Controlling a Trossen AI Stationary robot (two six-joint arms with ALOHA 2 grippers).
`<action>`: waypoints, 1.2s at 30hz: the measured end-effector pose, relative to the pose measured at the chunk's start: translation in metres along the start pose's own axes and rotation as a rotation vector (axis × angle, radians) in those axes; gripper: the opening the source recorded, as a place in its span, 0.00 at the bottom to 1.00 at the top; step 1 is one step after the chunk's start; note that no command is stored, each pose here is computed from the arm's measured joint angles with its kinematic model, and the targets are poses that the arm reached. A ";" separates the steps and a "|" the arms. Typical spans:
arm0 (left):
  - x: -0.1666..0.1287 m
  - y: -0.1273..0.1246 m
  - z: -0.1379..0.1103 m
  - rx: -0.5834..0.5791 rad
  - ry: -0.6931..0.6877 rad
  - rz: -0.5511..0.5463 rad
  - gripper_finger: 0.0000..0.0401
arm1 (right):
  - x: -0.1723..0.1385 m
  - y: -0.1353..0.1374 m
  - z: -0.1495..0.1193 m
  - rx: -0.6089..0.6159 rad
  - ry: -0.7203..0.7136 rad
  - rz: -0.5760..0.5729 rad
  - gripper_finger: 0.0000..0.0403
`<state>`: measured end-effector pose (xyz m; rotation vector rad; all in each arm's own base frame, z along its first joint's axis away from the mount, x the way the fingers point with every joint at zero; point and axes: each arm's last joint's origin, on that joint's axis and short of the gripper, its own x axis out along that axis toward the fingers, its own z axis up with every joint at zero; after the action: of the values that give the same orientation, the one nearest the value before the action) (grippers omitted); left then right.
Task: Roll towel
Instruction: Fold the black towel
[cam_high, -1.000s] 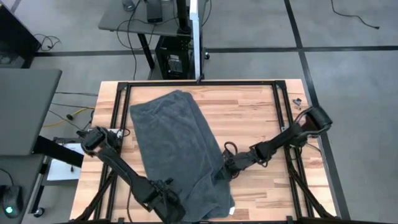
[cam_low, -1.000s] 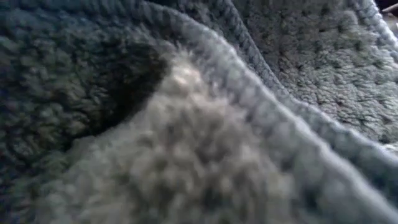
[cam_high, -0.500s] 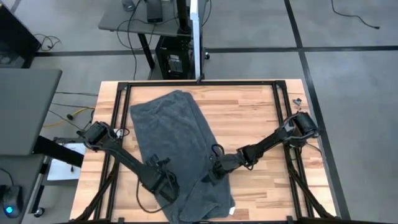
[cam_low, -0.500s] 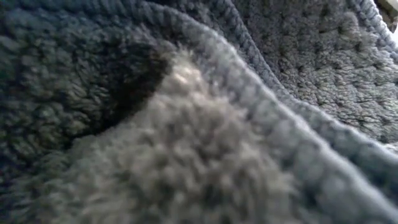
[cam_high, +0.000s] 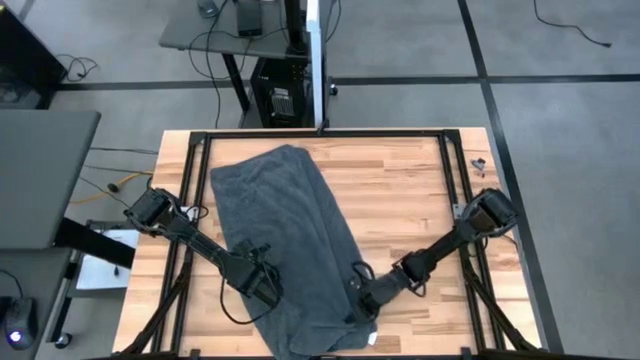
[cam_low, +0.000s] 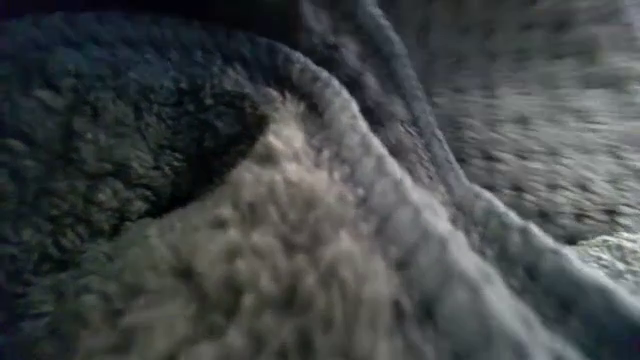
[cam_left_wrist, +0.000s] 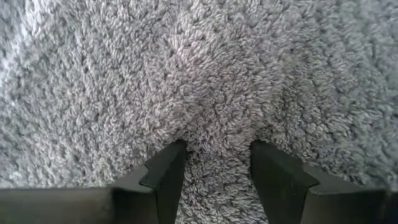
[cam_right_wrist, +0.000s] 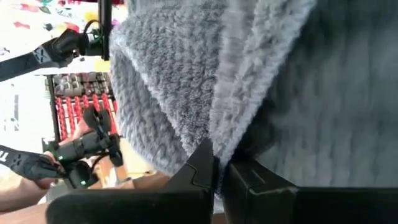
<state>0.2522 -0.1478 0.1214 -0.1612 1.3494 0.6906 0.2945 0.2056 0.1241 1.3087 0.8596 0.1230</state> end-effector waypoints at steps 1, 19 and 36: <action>0.000 0.000 0.000 0.002 -0.002 -0.002 0.40 | -0.001 0.000 -0.003 0.007 -0.007 -0.015 0.00; -0.013 0.008 0.006 0.109 -0.060 -0.057 0.40 | -0.065 0.025 -0.034 -0.615 -0.108 -0.277 0.09; -0.013 0.008 0.006 0.138 -0.048 -0.058 0.40 | -0.012 -0.011 -0.042 -0.828 -0.003 -0.579 0.00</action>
<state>0.2523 -0.1433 0.1376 -0.0722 1.3364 0.5475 0.2559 0.2294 0.1199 0.2681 1.0026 0.0108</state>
